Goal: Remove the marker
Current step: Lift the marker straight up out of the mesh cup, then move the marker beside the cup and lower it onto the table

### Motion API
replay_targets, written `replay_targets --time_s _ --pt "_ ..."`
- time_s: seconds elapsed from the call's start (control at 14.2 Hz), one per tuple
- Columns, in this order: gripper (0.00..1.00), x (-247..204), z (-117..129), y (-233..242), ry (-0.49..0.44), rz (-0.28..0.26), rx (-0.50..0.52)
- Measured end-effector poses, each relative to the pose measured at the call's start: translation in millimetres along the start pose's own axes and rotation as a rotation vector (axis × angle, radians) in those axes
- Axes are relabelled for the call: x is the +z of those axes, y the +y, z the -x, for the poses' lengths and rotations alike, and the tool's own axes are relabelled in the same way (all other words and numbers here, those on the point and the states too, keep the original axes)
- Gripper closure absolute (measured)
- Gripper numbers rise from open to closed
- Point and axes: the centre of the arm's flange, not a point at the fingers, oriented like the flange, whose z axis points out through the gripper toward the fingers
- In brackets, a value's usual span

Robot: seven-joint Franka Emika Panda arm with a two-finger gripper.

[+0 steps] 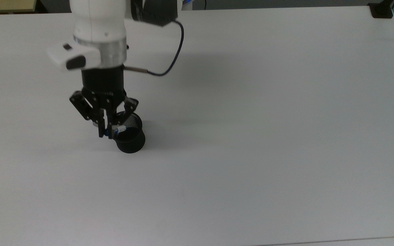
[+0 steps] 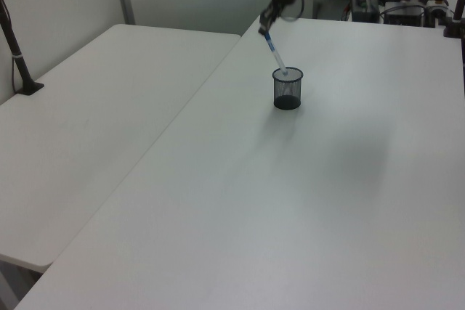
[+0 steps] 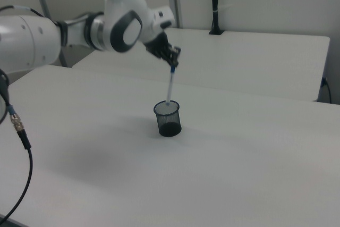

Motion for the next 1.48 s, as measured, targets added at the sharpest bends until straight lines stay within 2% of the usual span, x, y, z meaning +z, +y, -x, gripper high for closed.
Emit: replay_targets --time_s 0.28,0.49,0.78,0.99,1.48 --pt "0.84 -66.1 -20.1 7.6 0.093 -0.050 0.058" --pt "0.84 -66.4 -11.6 -27.5 0.021 -0.098 0.042" --pt "0.84 -31.8 21.6 -116.8 -0.159 -0.140 -0.018" --pt "0.84 8.8 46.9 -164.4 -0.246 -0.140 -0.048" --pt "0.84 111.0 82.2 -192.9 -0.349 -0.062 -0.130"
